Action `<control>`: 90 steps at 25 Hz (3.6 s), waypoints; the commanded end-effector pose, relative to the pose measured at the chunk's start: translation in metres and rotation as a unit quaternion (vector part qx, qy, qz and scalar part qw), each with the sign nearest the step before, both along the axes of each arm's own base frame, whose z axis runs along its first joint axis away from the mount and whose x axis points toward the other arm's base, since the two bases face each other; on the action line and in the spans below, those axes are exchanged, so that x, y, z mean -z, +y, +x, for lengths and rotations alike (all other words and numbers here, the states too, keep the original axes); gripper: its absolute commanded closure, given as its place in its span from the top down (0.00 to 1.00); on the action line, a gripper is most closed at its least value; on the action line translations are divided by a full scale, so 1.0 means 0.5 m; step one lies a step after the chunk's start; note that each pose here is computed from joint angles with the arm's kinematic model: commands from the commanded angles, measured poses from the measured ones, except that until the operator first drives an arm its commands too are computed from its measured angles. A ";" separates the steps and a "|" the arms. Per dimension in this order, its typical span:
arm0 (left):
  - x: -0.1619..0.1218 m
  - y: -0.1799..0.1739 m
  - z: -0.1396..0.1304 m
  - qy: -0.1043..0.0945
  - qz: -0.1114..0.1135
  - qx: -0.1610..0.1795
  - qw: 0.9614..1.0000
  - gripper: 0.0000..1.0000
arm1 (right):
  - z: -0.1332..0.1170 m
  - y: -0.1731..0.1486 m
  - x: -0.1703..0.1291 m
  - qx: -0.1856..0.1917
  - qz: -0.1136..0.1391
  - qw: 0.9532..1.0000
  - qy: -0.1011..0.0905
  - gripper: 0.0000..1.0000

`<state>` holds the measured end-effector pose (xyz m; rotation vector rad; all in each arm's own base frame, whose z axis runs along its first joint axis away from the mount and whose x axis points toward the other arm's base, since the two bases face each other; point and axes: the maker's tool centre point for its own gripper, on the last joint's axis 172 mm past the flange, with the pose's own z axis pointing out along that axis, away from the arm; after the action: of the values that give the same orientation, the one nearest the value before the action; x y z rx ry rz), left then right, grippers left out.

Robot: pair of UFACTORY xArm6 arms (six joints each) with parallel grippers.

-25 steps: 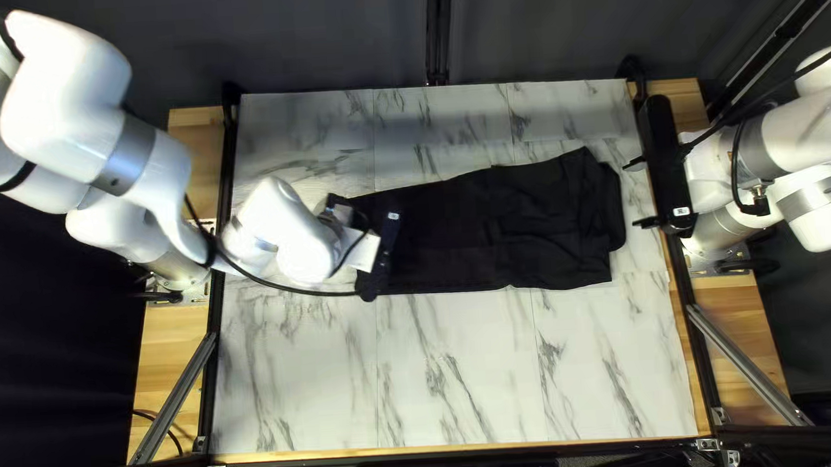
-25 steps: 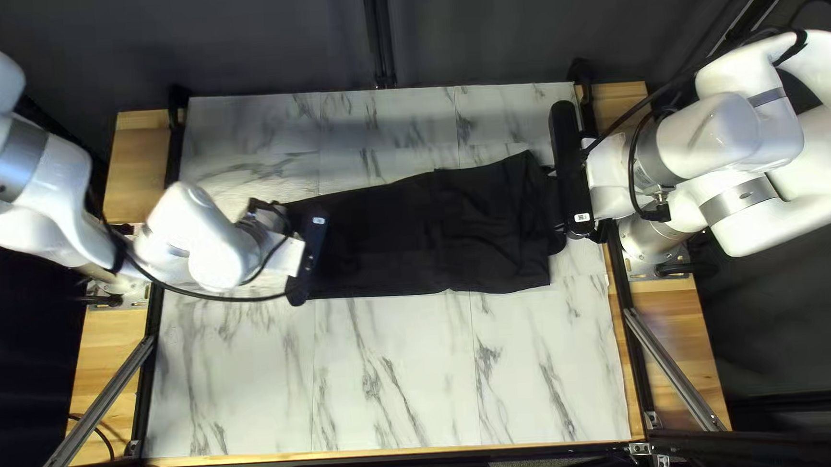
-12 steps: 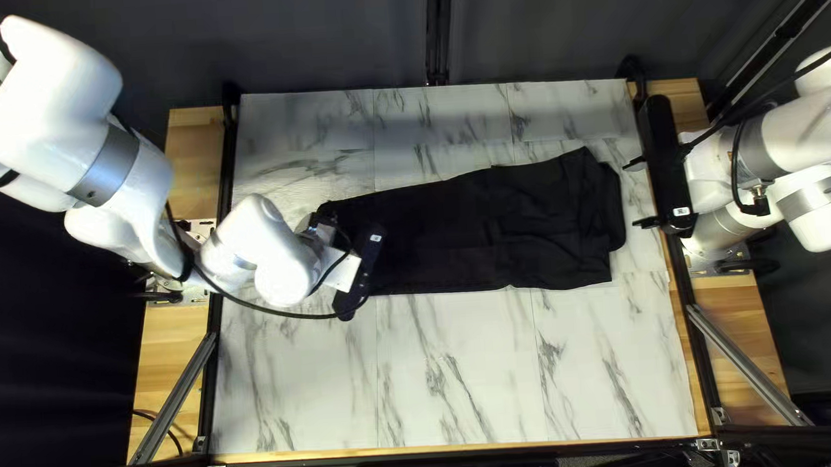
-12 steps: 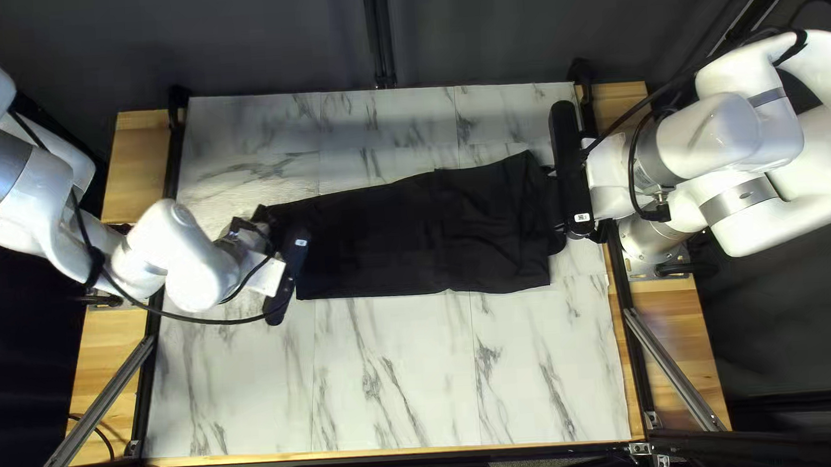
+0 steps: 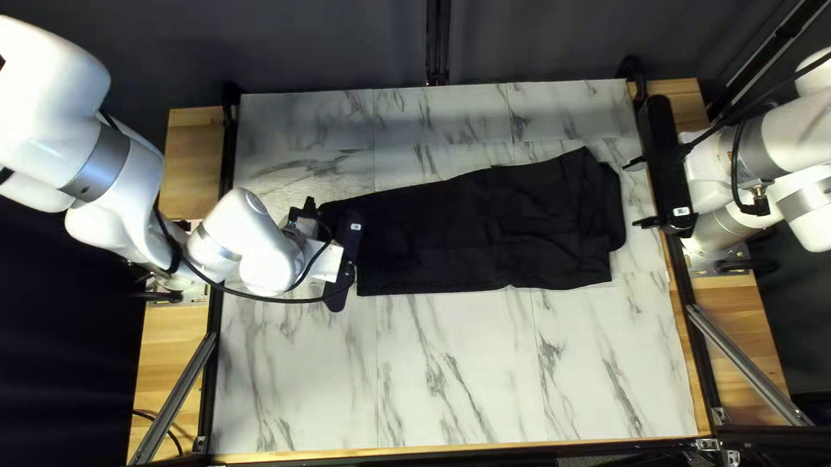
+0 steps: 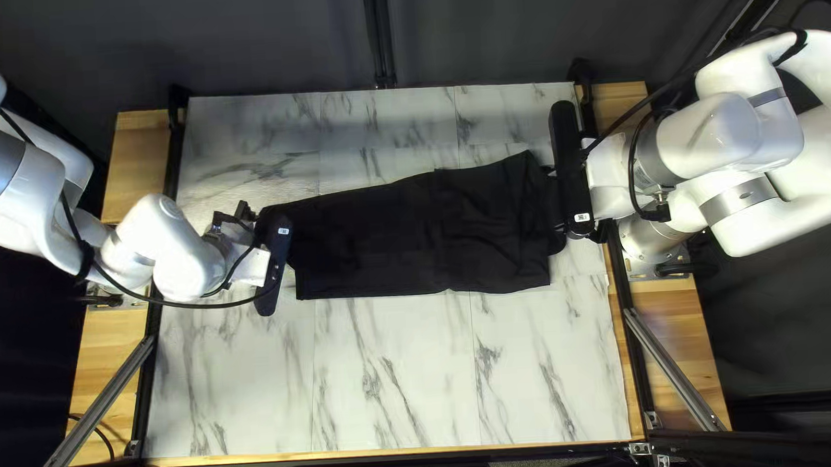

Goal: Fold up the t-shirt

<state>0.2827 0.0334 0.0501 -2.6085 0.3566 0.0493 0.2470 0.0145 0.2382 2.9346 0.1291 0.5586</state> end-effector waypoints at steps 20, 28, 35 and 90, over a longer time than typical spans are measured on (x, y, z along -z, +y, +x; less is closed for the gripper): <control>-0.042 0.081 -0.052 0.054 0.028 -0.002 0.998 0.00 | 0.000 0.000 0.000 0.000 0.000 1.000 0.000 1.00; -0.061 0.087 -0.063 0.041 0.033 0.007 0.999 0.00 | 0.000 0.000 0.000 0.000 0.000 1.000 0.000 1.00; -0.085 0.089 -0.029 0.036 0.045 0.019 0.998 0.00 | 0.000 0.000 0.000 0.000 0.000 1.000 0.000 1.00; -0.055 0.122 0.442 0.047 0.075 0.173 0.981 0.72 | 0.000 0.000 0.000 0.000 0.000 1.000 0.000 1.00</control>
<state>0.5013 0.0925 0.0822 -2.3578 0.7891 0.0730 0.2470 0.0145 0.2382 2.9346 0.1291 0.5586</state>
